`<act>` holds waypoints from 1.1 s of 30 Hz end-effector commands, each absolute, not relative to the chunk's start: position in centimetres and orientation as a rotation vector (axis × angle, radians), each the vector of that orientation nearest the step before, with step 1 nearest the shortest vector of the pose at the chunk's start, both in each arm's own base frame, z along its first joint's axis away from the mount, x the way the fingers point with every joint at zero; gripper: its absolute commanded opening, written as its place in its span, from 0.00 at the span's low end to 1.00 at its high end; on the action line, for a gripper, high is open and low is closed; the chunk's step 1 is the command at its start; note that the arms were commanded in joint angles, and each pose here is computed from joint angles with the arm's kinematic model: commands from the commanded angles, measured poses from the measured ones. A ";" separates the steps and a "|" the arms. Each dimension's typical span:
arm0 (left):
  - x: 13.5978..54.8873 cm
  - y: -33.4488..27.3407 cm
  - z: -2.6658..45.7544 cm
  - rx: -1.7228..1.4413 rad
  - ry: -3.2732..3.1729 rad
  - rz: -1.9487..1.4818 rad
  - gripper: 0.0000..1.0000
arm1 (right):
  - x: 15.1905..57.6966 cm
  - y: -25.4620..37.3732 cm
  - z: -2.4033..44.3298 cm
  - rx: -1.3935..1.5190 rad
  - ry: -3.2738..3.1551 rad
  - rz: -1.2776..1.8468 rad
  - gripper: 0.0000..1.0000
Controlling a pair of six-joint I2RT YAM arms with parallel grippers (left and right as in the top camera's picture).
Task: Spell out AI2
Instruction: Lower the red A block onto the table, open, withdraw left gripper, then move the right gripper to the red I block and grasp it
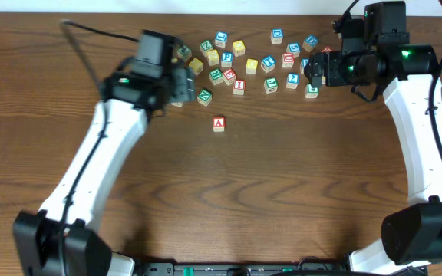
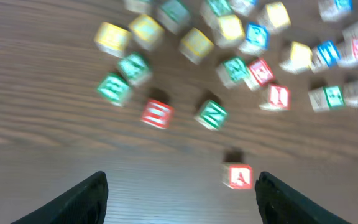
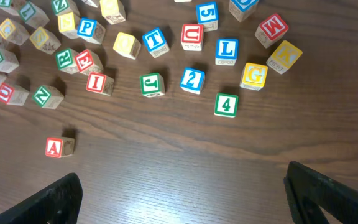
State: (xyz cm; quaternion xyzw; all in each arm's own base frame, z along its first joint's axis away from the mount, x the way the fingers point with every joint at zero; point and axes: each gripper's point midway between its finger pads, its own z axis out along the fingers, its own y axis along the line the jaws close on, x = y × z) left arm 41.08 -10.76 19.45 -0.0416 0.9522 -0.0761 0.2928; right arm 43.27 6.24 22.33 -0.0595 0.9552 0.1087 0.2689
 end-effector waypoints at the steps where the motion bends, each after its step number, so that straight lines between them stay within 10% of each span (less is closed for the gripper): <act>1: 41.2 -7.2 22.1 -0.187 2.470 -0.172 0.75 | 43.1 7.8 22.3 -0.146 2.578 0.334 0.99; 33: 40.6 -2.6 22.0 -0.309 2.477 -0.039 0.75 | 51.5 21.1 16.6 -0.127 2.676 0.449 0.77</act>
